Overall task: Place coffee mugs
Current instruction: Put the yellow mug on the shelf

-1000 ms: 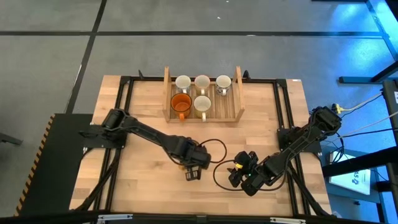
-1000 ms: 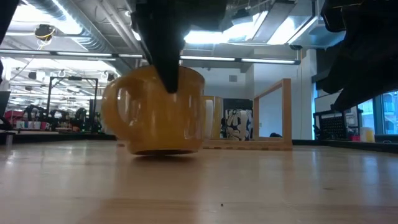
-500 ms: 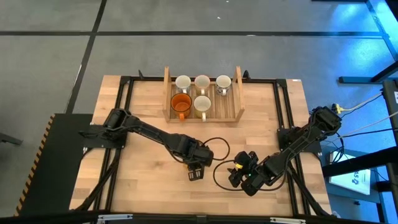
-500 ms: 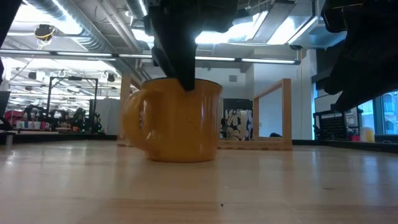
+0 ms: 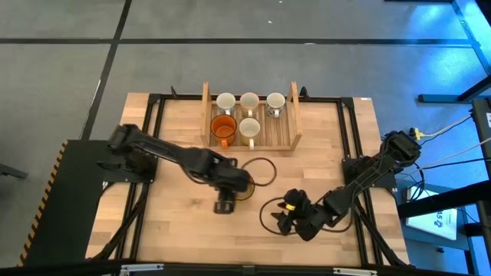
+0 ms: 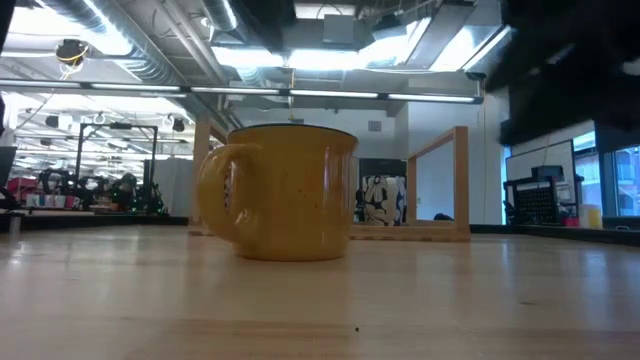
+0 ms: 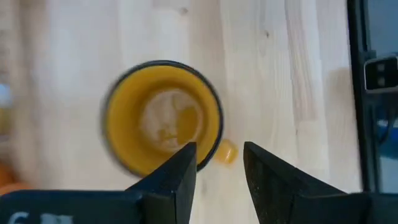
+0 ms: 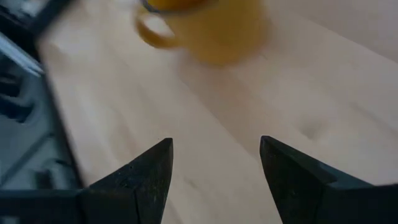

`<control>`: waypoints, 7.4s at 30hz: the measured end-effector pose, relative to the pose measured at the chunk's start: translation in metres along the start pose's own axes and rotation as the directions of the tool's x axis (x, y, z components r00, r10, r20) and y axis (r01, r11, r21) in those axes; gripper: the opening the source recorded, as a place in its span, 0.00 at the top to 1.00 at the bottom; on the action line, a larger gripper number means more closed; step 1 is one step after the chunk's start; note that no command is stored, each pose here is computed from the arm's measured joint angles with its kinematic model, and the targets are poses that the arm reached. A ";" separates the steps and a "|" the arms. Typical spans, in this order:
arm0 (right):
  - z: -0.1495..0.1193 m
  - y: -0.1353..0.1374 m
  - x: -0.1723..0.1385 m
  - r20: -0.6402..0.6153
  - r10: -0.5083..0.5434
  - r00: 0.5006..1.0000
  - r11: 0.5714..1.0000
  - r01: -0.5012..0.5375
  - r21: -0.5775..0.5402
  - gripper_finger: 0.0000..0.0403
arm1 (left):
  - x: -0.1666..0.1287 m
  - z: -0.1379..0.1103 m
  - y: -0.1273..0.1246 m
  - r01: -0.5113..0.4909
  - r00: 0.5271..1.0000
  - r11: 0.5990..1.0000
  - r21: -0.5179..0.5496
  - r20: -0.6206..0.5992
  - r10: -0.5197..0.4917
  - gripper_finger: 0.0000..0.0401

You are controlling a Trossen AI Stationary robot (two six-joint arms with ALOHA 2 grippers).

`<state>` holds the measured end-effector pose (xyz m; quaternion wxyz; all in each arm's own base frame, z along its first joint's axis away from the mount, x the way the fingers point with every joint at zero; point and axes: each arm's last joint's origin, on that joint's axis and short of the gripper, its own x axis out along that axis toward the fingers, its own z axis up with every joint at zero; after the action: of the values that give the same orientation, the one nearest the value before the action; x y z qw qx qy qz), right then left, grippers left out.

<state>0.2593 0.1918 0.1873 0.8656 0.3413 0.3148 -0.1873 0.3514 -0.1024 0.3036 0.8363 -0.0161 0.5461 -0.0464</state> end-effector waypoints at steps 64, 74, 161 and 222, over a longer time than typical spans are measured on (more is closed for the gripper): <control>0.000 0.022 -0.004 0.029 0.198 0.980 0.955 -0.186 -0.233 0.43 | 0.040 -0.130 -0.004 0.232 0.914 0.950 -0.209 0.381 -0.140 0.68; -0.009 0.070 0.029 0.153 0.006 0.988 0.946 0.044 -0.323 0.43 | 0.019 -0.160 0.001 0.140 0.974 0.968 -0.208 0.204 -0.097 0.68; 0.038 -0.007 0.099 0.006 -0.118 0.993 0.836 0.102 -0.538 0.57 | 0.020 -0.165 0.001 0.121 0.982 0.990 0.071 0.140 -0.130 0.68; 0.148 -0.090 0.082 0.116 -0.743 0.660 0.646 0.661 0.381 0.84 | -0.004 -0.179 0.007 0.178 0.976 0.981 0.081 0.110 -0.186 0.68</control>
<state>0.3326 0.0153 0.1730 0.6925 0.2926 0.2730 -0.6002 0.1862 -0.0909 0.2346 0.8592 -0.0393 0.4902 -0.1410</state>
